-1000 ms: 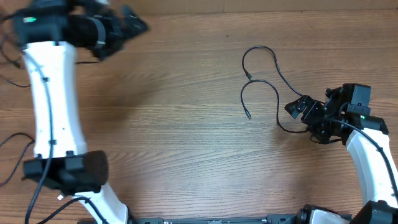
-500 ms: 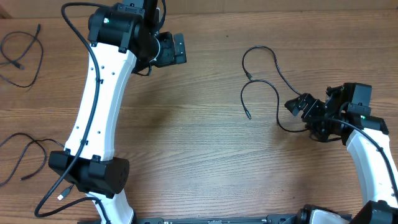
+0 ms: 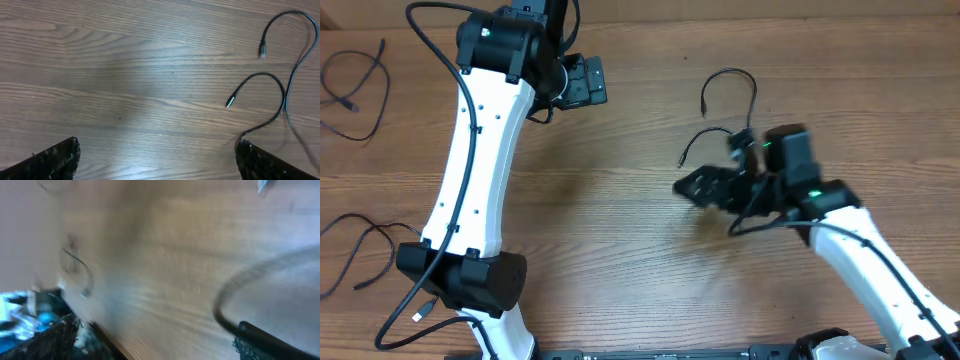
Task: Untangle cables
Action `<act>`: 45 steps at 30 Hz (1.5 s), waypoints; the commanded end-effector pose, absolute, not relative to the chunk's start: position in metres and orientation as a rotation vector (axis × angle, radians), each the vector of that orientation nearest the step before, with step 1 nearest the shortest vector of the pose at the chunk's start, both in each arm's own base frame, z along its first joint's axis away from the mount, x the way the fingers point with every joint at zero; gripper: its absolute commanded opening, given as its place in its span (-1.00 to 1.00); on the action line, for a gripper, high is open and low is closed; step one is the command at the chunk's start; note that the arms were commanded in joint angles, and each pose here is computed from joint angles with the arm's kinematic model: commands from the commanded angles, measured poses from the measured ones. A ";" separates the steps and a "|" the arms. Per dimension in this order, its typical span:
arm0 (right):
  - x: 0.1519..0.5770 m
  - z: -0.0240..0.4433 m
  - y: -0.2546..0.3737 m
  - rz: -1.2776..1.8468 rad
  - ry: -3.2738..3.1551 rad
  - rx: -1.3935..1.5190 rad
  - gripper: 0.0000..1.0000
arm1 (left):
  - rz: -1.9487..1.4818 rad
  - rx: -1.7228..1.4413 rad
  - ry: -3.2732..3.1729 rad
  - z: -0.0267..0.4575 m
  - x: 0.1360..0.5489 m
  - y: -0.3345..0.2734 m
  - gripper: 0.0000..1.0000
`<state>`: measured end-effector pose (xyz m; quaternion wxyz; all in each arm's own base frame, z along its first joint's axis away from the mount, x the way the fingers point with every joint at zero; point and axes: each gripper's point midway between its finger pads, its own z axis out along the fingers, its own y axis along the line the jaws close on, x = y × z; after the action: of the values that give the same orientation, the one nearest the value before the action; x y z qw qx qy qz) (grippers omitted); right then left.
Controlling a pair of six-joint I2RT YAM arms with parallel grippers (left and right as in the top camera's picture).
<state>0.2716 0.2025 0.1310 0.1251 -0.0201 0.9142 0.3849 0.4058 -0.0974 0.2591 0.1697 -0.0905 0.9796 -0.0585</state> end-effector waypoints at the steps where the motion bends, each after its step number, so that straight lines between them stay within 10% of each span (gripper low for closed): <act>1: 0.280 0.135 0.194 0.883 2.668 -0.045 0.99 | -0.113 -0.315 2.774 0.261 0.406 -0.079 0.98; 18: 0.216 0.234 0.036 -0.045 2.613 0.733 1.00 | -0.591 -0.201 2.837 0.243 0.398 -0.170 0.99; 45: 0.163 0.268 0.008 0.104 2.404 0.926 1.00 | -0.566 0.139 2.557 0.090 0.425 -0.405 0.99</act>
<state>0.1624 0.0103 0.2627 0.2683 0.3395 0.9008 0.0355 0.4157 -0.4037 0.1123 0.2504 0.0629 0.9407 -0.2199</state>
